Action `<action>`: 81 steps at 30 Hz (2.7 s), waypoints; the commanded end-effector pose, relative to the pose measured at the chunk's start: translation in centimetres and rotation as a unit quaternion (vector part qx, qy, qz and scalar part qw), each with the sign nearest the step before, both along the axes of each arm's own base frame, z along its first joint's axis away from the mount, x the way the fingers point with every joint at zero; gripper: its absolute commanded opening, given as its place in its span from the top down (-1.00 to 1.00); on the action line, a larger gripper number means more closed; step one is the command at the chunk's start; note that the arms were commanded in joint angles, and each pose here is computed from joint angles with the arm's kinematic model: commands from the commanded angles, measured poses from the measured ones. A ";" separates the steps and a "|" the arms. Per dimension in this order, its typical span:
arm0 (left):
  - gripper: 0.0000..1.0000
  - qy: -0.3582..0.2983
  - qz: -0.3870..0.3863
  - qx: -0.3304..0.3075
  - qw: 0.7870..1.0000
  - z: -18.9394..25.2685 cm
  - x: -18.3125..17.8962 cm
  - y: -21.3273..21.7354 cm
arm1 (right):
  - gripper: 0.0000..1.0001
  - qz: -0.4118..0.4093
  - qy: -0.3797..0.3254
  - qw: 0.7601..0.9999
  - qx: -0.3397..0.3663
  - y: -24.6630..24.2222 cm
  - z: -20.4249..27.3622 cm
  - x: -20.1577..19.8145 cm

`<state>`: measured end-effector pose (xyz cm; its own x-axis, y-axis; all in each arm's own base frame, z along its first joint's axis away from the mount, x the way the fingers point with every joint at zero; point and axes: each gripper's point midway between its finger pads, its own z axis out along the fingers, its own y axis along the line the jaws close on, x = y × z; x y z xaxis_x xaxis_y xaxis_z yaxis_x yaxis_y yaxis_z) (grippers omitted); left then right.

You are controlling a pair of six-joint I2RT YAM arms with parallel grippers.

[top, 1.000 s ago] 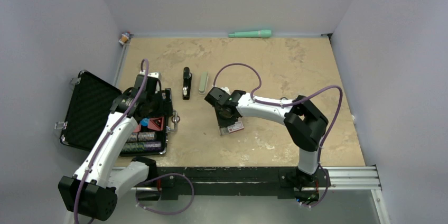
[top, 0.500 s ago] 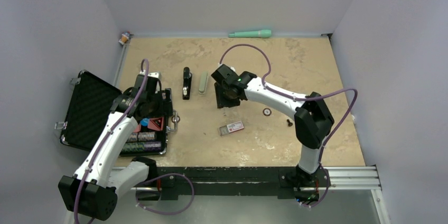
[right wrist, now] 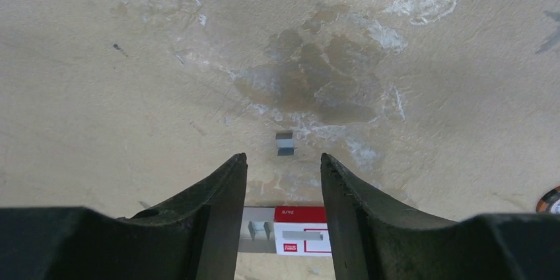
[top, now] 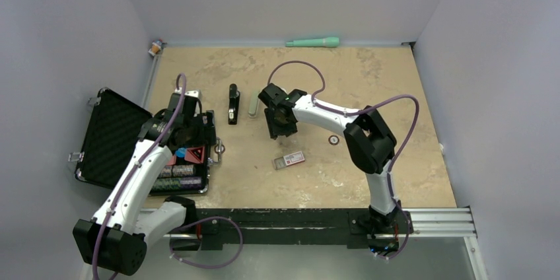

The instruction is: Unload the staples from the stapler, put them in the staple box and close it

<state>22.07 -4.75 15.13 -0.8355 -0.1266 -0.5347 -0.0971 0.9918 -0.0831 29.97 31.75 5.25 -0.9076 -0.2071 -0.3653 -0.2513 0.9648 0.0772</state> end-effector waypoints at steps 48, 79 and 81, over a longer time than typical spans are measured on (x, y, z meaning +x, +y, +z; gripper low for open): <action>-0.68 -0.004 -0.007 0.010 1.000 0.1 0.7 0.0 | 0.41 0.070 -0.001 0.996 -0.047 0.5 -3.8 -0.2; -0.68 -0.004 -0.012 0.008 1.000 0.1 0.7 -0.2 | 0.90 0.066 -0.021 0.997 -0.033 0.5 -0.7 0.0; -0.68 -0.001 -0.015 0.007 1.000 0.0 0.7 -0.3 | 0.90 0.063 -0.023 0.997 -0.030 0.4 0.0 -0.1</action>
